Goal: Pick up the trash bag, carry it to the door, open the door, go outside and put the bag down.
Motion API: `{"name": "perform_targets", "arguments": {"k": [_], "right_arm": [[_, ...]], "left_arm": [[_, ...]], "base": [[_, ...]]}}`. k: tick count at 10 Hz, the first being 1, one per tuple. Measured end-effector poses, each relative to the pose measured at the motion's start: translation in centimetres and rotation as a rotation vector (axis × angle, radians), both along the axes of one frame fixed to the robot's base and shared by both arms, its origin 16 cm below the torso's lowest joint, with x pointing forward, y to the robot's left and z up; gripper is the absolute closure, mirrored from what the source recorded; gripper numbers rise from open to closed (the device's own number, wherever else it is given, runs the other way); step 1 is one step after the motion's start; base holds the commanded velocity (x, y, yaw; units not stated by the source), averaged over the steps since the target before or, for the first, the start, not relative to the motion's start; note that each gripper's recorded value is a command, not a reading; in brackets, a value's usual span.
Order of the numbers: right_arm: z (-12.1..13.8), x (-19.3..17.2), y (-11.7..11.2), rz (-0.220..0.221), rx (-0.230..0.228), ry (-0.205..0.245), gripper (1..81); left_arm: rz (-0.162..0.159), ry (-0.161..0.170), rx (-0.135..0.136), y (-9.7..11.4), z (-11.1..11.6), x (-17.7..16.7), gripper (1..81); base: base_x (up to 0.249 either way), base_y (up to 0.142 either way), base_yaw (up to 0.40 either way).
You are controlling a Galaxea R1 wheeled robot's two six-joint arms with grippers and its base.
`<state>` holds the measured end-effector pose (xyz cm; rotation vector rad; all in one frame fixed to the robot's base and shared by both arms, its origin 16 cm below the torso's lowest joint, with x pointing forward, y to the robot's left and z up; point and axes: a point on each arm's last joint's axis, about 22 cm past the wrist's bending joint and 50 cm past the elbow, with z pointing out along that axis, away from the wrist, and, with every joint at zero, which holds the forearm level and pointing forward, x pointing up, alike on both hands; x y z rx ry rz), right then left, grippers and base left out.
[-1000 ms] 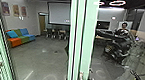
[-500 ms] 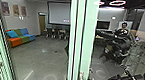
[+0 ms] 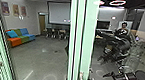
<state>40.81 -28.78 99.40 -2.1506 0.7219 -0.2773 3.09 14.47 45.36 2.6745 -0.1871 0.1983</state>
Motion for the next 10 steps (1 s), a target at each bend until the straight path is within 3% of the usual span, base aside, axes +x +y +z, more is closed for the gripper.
{"name": "perform_targets", "arguments": {"k": [3, 6, 10], "right_arm": [[-0.8, 2.7, 2.3, -0.013, 0.010, 0.010, 1.0], [-2.6, 4.5, 3.3, -0.035, 0.005, 0.048, 1.0], [-3.7, 7.1, 6.8, -0.032, 0.010, 0.080, 1.0]], "left_arm": [[0.000, 0.000, 0.000, 0.0, 0.0, 0.0, 81.1], [0.001, 0.001, -0.007, -0.6, 0.1, 0.0, 81.1], [0.003, 0.003, -0.006, -0.5, 0.0, -0.1, 81.1]], "base": [[0.000, 0.000, 0.000], [0.000, 0.000, 0.000], [0.000, 0.000, 0.000]]}}
